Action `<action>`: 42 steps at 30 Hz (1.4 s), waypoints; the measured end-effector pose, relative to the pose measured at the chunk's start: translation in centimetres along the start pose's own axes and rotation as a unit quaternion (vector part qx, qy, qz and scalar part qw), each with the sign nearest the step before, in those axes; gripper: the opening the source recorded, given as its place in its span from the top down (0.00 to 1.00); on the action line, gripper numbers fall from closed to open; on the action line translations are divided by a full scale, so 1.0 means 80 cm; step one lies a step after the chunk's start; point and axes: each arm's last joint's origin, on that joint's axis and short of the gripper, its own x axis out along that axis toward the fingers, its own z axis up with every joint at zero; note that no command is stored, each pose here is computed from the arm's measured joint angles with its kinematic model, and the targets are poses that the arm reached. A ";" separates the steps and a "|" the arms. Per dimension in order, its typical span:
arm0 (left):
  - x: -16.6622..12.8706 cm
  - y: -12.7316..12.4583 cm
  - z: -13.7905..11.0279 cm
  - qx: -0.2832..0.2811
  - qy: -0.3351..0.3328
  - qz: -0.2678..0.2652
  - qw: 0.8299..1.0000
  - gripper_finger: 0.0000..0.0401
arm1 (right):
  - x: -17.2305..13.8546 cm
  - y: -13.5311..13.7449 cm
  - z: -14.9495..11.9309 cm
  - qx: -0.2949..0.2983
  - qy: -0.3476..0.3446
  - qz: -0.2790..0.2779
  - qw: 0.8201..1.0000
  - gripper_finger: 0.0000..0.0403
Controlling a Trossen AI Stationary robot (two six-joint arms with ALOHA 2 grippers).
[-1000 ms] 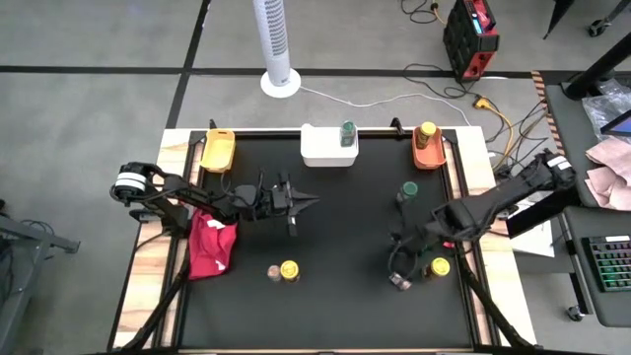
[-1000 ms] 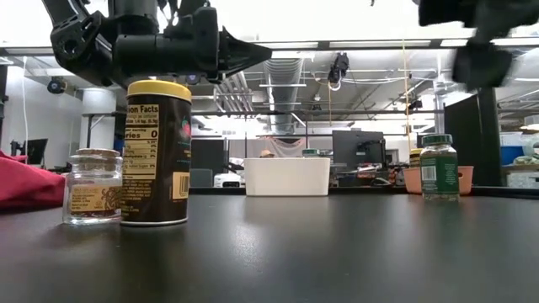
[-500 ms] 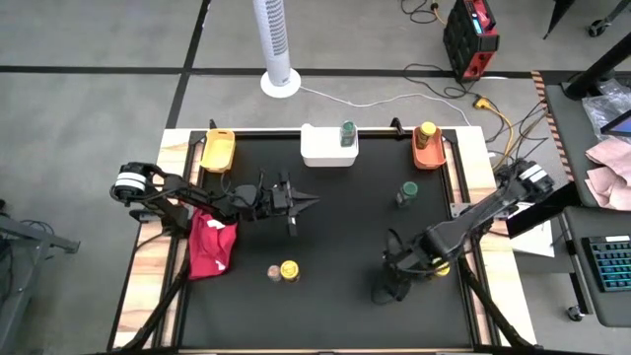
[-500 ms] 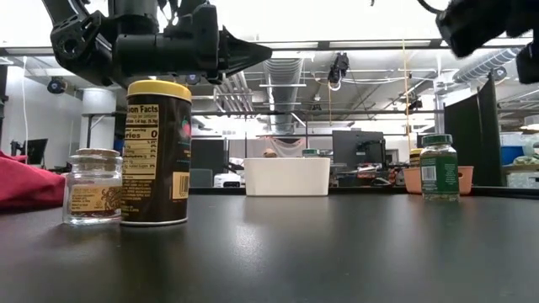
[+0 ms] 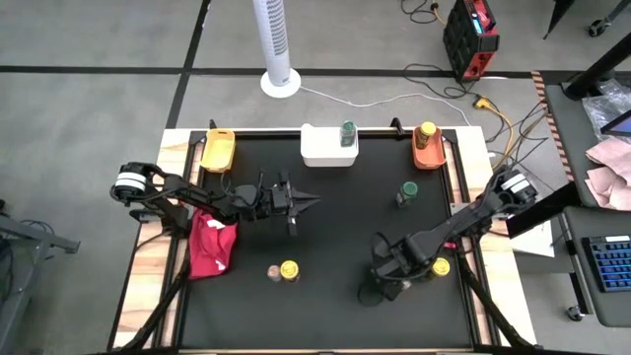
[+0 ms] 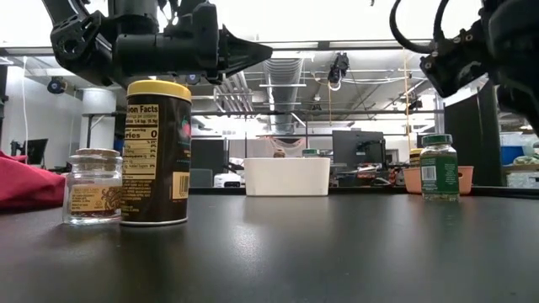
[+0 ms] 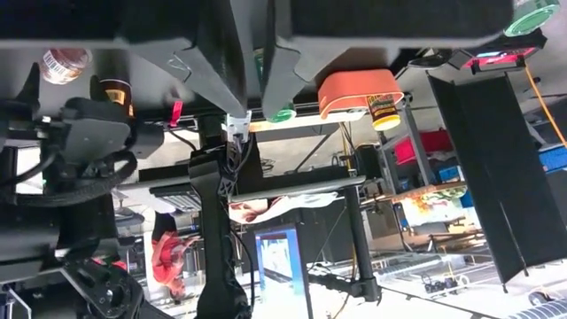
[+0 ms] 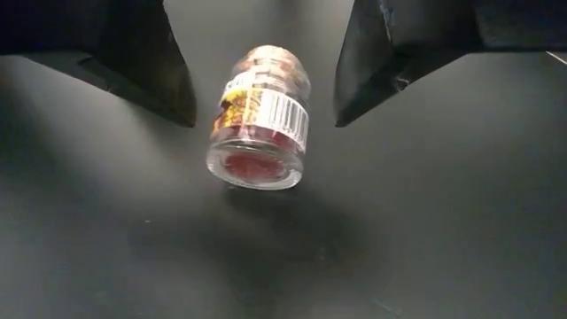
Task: Sort spices by type
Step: Put the top transparent spice bottle into the yellow bin
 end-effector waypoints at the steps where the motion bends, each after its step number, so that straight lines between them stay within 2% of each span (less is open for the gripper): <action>1: 0.000 0.000 0.000 0.000 0.000 0.000 1.000 0.93 | 0.003 0.001 0.001 0.000 0.001 -0.001 1.000 0.35; 6: 0.000 0.000 0.000 0.000 -0.001 0.000 1.000 0.88 | 0.020 0.002 0.004 0.000 0.010 -0.026 1.000 0.32; 11: 0.000 0.000 0.000 0.000 -0.001 0.000 1.000 0.84 | 0.042 0.005 0.011 -0.033 0.022 -0.049 0.998 0.32; 14: 0.000 0.000 0.000 -0.005 -0.001 0.000 1.000 0.83 | 0.048 0.006 0.016 -0.045 0.020 -0.045 0.998 0.38; 18: 0.000 0.000 0.000 -0.005 -0.001 0.000 1.000 0.83 | 0.047 0.005 0.021 -0.051 0.020 -0.041 0.998 0.55; 26: 0.000 0.000 0.000 -0.005 0.000 0.000 1.000 0.83 | 0.023 0.000 0.024 -0.069 -0.002 -0.014 0.997 0.55; 31: 0.000 0.000 0.001 0.008 -0.001 0.000 1.000 0.82 | -0.021 -0.007 0.030 -0.081 -0.104 0.027 0.991 0.55; 34: -0.001 -0.001 0.005 0.020 -0.009 -0.009 1.000 0.80 | -0.055 -0.011 0.039 -0.105 -0.200 0.079 0.971 0.55; 36: -0.003 -0.004 0.012 0.029 -0.025 -0.039 0.999 0.76 | -0.075 -0.015 0.048 -0.125 -0.267 0.122 0.948 0.55; 38: -0.005 -0.009 0.018 0.040 -0.038 -0.074 0.996 0.71 | -0.092 -0.021 0.058 -0.144 -0.336 0.167 0.916 0.55; 42: -0.010 -0.017 0.026 0.071 -0.042 -0.091 0.992 0.57 | -0.113 -0.038 0.083 -0.157 -0.470 0.242 0.834 0.55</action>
